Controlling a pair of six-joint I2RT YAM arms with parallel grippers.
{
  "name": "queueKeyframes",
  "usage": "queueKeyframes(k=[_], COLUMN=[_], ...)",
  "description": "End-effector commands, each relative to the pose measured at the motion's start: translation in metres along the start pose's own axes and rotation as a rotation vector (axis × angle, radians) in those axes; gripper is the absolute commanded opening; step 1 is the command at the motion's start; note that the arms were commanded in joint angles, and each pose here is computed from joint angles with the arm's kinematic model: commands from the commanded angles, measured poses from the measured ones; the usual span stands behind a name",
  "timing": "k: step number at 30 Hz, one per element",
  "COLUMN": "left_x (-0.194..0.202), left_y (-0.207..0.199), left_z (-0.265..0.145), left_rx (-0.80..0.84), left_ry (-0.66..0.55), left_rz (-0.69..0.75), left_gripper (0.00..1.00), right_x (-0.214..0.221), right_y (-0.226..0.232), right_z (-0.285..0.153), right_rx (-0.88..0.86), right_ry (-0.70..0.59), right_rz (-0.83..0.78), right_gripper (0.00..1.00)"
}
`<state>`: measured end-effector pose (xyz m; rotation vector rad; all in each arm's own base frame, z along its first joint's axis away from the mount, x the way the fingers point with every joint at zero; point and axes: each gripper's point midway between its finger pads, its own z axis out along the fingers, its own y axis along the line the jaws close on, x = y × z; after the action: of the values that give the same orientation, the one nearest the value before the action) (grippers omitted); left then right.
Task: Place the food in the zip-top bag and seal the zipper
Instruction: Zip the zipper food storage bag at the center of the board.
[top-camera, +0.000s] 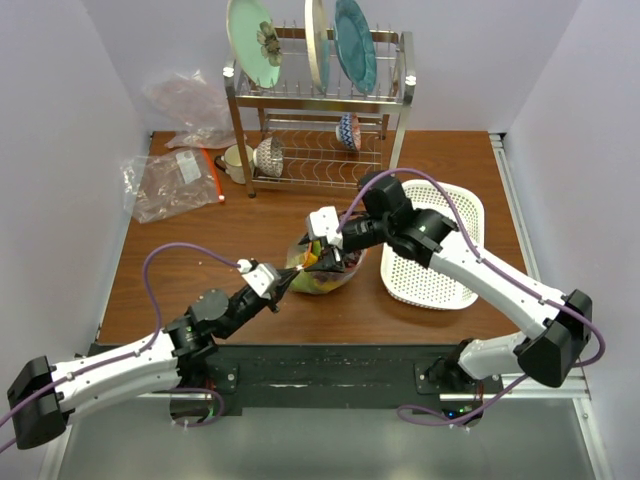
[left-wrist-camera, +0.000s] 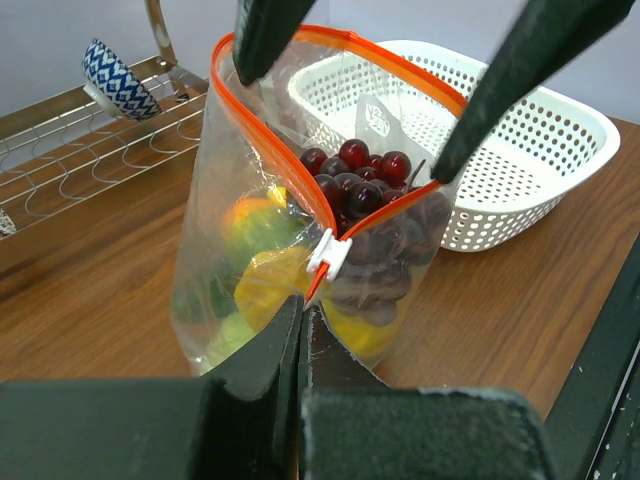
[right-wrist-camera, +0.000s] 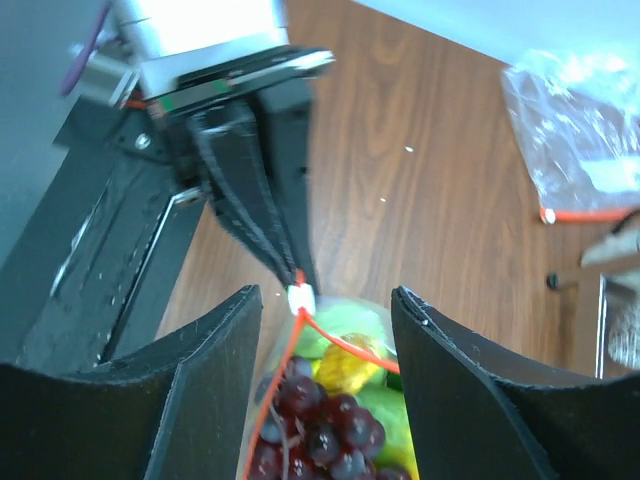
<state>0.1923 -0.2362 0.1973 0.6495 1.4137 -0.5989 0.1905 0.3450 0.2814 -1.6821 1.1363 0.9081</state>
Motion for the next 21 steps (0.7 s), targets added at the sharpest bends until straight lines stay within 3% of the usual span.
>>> queueKeyframes(k=[1,11,21], left_x=[-0.031,-0.034,-0.037], left_y=[0.0,0.0,0.0], left_z=[0.006,0.01,0.012], left_rx=[-0.001,-0.003,-0.001], left_ry=[-0.064,-0.061,-0.057], left_rz=[-0.024,-0.025,-0.016], left_gripper=[0.0,0.0,0.0], right_x=[-0.009,0.009,0.025], right_y=[0.007,0.013,0.01], right_z=[0.001,0.012,0.021], right_rx=[-0.046,-0.106,-0.116], right_ry=[-0.006,0.07,0.107], right_rz=[-0.198,-0.174,-0.151], right_gripper=[0.57,0.46,0.42])
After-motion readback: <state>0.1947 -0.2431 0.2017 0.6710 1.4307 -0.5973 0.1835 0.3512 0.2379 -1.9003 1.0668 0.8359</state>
